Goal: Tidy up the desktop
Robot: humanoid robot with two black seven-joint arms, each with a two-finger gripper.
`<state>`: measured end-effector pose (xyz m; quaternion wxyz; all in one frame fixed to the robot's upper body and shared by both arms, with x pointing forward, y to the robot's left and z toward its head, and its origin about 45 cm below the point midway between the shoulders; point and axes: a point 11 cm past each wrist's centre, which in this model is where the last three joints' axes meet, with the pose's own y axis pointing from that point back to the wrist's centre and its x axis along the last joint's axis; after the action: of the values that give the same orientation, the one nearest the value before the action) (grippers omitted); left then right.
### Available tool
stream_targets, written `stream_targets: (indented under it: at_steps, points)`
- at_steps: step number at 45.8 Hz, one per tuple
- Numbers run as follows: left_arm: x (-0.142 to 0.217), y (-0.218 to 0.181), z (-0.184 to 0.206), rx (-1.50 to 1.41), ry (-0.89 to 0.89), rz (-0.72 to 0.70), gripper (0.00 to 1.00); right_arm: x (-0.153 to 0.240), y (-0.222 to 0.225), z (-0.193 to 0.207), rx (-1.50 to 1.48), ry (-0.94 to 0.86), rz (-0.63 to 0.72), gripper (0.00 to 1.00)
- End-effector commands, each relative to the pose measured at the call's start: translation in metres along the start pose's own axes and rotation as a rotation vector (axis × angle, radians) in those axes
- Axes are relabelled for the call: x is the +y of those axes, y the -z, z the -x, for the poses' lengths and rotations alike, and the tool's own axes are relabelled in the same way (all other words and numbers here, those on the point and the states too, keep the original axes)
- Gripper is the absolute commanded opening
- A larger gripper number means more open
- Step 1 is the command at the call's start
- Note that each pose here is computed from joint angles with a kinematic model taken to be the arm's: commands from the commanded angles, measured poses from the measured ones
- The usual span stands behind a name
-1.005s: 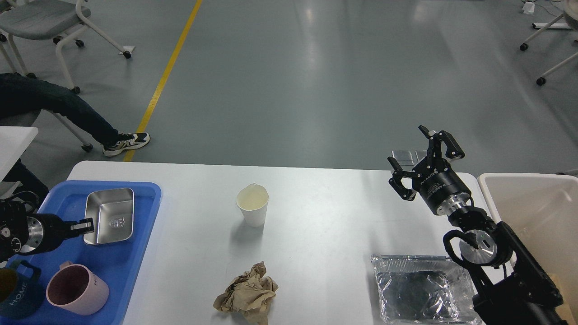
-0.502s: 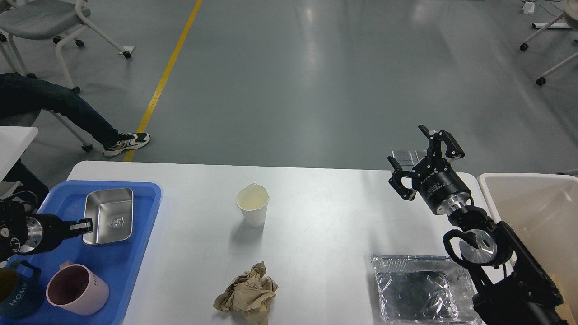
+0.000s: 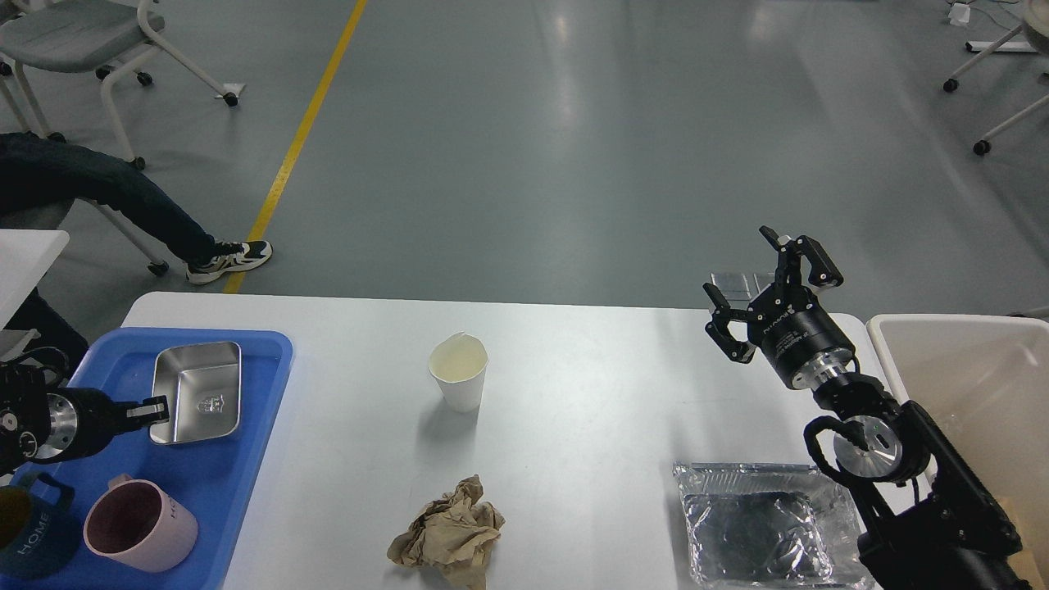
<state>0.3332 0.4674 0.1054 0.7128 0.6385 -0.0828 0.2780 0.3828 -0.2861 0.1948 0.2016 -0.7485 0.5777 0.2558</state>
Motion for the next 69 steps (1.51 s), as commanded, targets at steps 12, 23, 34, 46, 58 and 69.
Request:
stream_targets:
  at_steps: [12,23,34,46,58,69]
  points:
    - [0.000,0.000,0.000,0.000,0.000,0.001,0.96,0.000,0.000,0.000,0.000,0.000,0.000,1.00]
    - [0.001,0.000,-0.001,0.003,-0.003,0.001,0.96,0.000,0.000,0.000,0.000,0.000,0.000,1.00]
    - [0.024,-0.012,-0.052,0.224,-0.132,0.114,0.96,0.000,0.000,0.000,0.000,0.001,-0.001,1.00]
    - [0.066,-0.033,-0.123,0.745,-0.363,0.462,0.96,-0.001,0.001,0.001,0.001,0.003,-0.002,1.00]
    - [0.060,-0.027,-0.118,1.296,-0.463,0.711,0.96,0.000,0.005,0.000,0.013,0.002,-0.001,1.00]
    - [0.060,-0.051,-0.089,1.562,-0.400,1.000,0.96,0.006,0.025,-0.015,0.083,-0.017,-0.001,1.00]
